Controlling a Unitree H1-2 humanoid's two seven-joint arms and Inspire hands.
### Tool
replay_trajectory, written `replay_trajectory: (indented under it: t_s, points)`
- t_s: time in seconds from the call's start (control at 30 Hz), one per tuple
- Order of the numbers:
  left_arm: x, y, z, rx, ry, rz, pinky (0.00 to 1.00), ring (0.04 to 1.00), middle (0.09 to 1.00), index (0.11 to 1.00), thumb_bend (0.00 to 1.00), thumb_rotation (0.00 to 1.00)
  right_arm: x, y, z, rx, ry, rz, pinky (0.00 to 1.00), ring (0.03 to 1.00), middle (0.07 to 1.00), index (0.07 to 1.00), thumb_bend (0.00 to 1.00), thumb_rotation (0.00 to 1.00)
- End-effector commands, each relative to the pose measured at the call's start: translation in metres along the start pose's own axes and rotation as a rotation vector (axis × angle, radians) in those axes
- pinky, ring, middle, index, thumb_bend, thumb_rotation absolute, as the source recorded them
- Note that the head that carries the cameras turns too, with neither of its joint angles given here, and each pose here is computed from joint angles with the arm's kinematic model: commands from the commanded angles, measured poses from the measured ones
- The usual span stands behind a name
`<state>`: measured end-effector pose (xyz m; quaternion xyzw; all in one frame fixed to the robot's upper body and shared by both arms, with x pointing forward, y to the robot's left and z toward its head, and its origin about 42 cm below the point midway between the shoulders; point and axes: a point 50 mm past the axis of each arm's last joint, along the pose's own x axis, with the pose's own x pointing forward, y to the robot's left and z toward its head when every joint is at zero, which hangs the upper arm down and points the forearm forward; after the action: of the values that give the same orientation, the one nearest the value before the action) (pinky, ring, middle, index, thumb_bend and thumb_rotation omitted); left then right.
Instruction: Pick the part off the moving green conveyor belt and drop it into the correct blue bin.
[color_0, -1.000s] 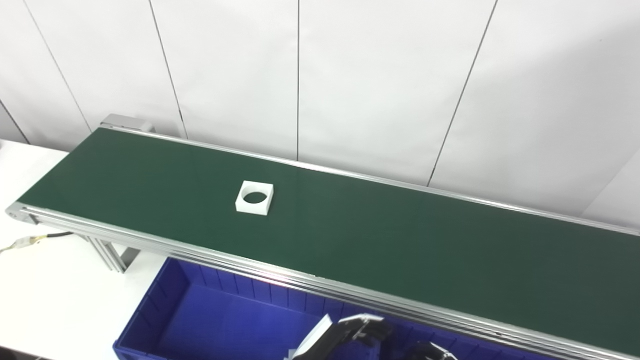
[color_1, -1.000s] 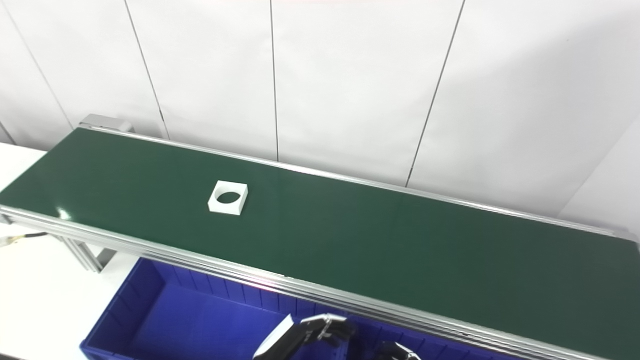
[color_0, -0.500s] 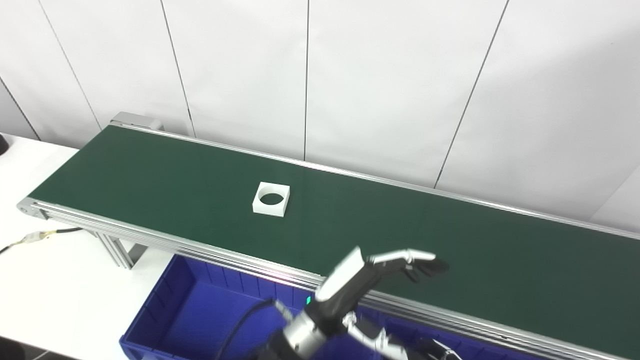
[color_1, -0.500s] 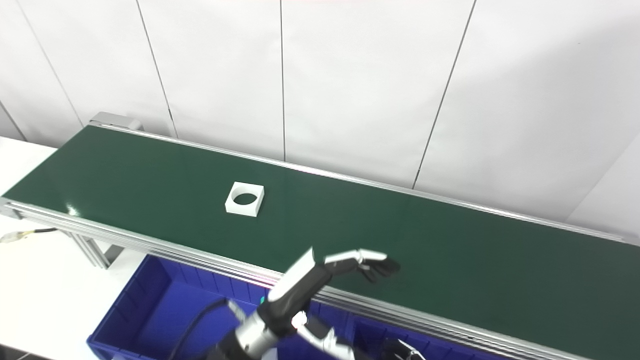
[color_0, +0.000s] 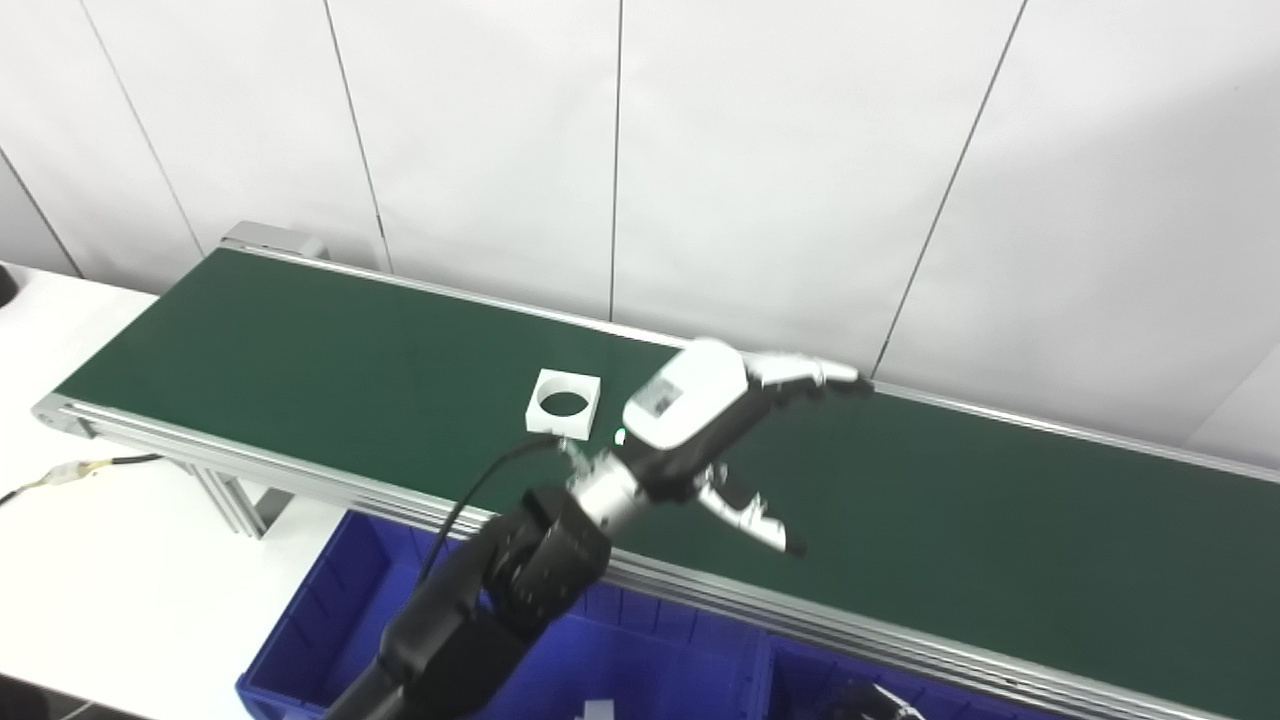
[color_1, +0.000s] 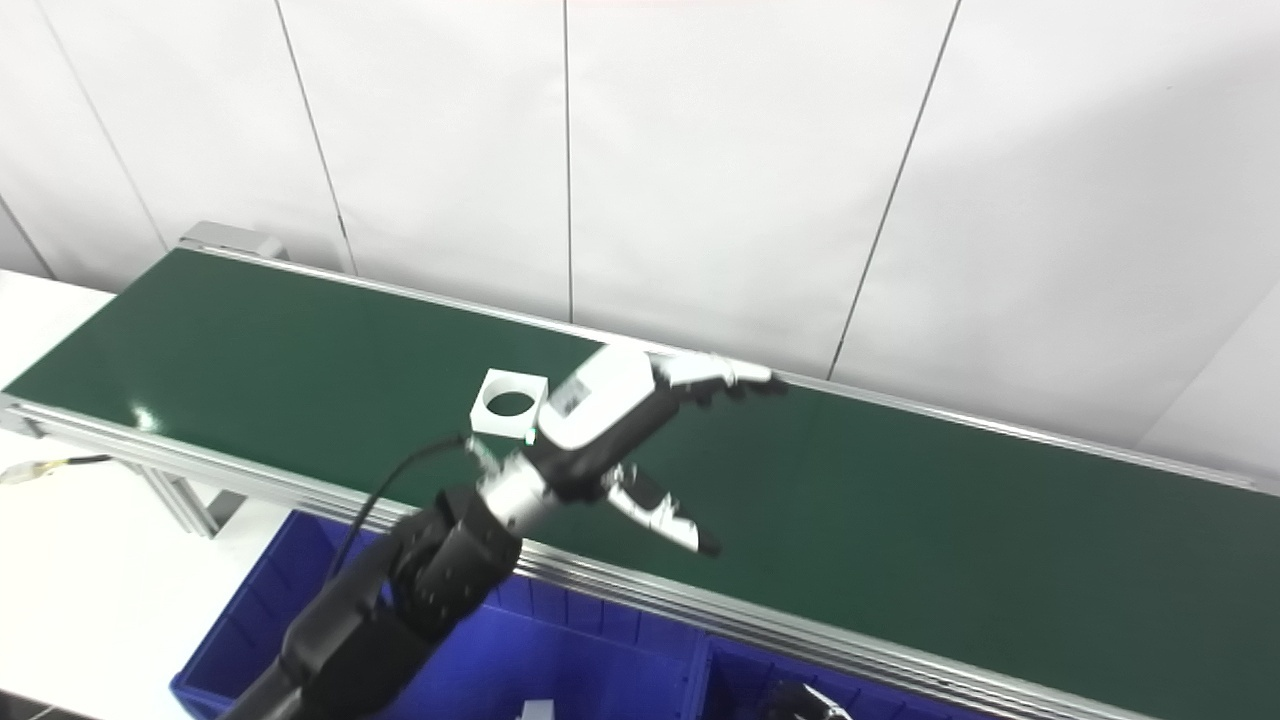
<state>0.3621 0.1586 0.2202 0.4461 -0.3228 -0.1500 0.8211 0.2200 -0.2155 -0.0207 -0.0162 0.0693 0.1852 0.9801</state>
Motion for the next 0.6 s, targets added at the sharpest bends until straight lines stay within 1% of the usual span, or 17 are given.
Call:
replay_trajectory:
  t_s: [0.0, 0.1, 0.13, 0.33, 0.43, 0.57]
  points:
    - [0.018, 0.016, -0.005, 0.051, 0.01, 0.016, 0.53, 0.673, 0.767, 0.782, 0.98, 0.16, 0.005, -0.003, 0.015, -0.019, -0.091, 0.007, 0.71, 0.765, 0.803, 0.771, 0.9, 0.28]
    - [0.03, 0.018, -0.015, 0.082, 0.031, 0.008, 0.52, 0.666, 0.758, 0.775, 0.99, 0.14, 0.006, -0.003, 0.015, -0.024, -0.093, 0.009, 0.7, 0.766, 0.803, 0.772, 0.89, 0.27]
    - [0.034, 0.018, -0.018, 0.095, 0.036, 0.003, 0.52, 0.668, 0.753, 0.771, 0.99, 0.15, 0.006, -0.003, 0.015, -0.022, -0.093, 0.01, 0.71, 0.768, 0.806, 0.771, 0.89, 0.25]
    - [0.054, 0.016, -0.045, 0.155, 0.121, -0.069, 0.55, 0.692, 0.762, 0.783, 1.0, 0.15, 0.006, -0.002, 0.014, -0.025, -0.089, 0.014, 0.71, 0.773, 0.811, 0.775, 0.88, 0.25]
    - [0.06, 0.012, -0.054, 0.163, 0.173, -0.108, 0.58, 0.729, 0.797, 0.815, 1.0, 0.15, 0.006, 0.0, 0.014, -0.03, -0.088, 0.013, 0.7, 0.771, 0.808, 0.773, 0.88, 0.25]
    - [0.063, 0.006, -0.068, 0.172, 0.237, -0.16, 0.6, 0.754, 0.825, 0.84, 0.99, 0.16, 0.006, 0.002, 0.015, -0.029, -0.089, 0.013, 0.71, 0.773, 0.808, 0.772, 0.89, 0.26]
